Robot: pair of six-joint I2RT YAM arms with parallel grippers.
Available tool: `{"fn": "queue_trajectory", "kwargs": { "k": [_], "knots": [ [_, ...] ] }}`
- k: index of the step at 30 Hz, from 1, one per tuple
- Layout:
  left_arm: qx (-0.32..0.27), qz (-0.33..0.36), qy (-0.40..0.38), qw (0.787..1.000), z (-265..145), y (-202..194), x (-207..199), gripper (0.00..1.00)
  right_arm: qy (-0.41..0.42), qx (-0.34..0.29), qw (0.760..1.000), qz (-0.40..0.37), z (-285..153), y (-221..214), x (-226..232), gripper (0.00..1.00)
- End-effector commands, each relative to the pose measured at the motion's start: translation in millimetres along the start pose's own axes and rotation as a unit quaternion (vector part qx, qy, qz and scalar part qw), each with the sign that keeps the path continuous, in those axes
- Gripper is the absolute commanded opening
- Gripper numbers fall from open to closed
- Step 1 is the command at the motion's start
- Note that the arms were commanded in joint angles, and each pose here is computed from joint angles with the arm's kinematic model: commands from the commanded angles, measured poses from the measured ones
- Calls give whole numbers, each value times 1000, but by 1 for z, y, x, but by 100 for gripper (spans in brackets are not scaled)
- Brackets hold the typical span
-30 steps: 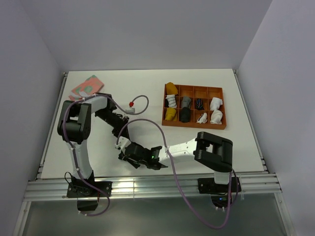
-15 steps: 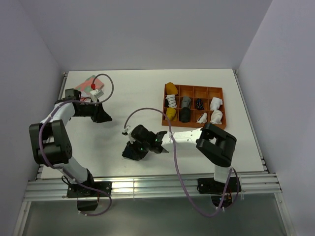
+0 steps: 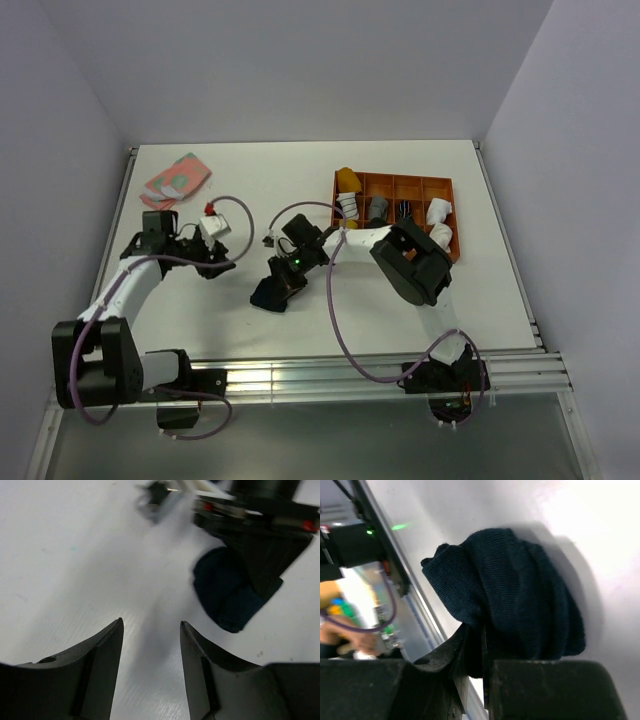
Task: Roll the socks
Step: Roll the sock at the center of the board.
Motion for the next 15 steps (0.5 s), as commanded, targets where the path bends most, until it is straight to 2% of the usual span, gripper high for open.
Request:
{"fn": "queue_trajectory", "kwargs": {
  "k": [1, 4, 8, 15],
  "knots": [
    [6, 103, 0, 995, 12, 8, -16, 54, 12, 26, 998, 50, -2, 8, -10, 5],
    [24, 141, -26, 989, 25, 8, -38, 57, 4, 25, 997, 68, -2, 14, -17, 5],
    [39, 160, -73, 984, 45, 9, -62, 58, 5, 24, 997, 78, -2, 17, -18, 5],
    [37, 179, -110, 977, 56, 10, -76, 61, 4, 22, 996, 82, -5, 17, -21, 5]
  ]
}}
Point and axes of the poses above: each gripper's point midway between its finger pads, its own z axis out along the fingers, its own x axis along the line the jaws close on, y = z × x, the point moved 10 cm from there along -z, back along the fingers, and after that the axes turned 14 degrees about z, right-handed, at the moved point
